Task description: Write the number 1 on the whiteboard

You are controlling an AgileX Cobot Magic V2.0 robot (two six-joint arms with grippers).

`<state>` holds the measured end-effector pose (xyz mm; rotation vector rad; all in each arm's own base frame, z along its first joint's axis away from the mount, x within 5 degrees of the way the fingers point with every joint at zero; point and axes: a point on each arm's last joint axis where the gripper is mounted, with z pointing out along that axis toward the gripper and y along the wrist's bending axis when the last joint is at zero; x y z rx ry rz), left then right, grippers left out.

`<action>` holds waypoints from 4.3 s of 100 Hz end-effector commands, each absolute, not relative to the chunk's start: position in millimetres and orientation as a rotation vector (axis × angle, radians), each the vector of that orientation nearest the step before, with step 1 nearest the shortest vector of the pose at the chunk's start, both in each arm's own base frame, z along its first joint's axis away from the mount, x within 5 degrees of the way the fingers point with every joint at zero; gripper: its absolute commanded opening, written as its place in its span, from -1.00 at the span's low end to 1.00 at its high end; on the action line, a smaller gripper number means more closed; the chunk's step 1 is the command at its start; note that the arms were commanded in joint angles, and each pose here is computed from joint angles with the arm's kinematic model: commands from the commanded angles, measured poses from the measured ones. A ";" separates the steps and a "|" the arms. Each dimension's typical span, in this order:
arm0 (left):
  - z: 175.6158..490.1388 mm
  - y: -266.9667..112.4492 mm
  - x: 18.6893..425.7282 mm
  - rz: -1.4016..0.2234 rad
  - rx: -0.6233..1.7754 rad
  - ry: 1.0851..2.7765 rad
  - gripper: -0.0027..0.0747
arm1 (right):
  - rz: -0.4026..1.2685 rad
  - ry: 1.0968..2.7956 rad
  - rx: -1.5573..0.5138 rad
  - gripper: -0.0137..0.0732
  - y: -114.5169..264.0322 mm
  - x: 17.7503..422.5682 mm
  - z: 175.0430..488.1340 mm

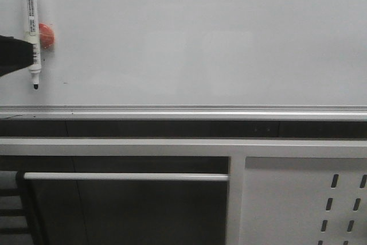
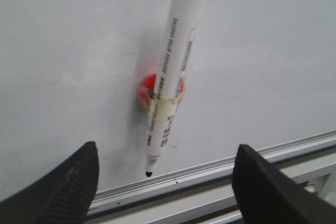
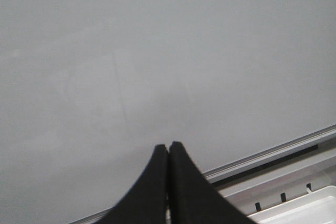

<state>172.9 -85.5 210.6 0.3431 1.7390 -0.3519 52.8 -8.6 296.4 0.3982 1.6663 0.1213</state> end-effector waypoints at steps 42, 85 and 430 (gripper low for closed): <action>204.4 -104.6 192.6 -0.399 0.337 1.577 0.34 | 0.026 1.657 0.284 -0.87 -9.6 61.5 306.0; 190.4 -103.3 205.1 -0.364 0.243 1.525 0.26 | 0.052 1.655 0.297 -0.87 -8.7 61.6 306.0; 184.6 -102.9 185.5 -0.452 0.312 1.451 -0.98 | 0.082 1.618 0.294 -0.87 -7.3 62.1 309.3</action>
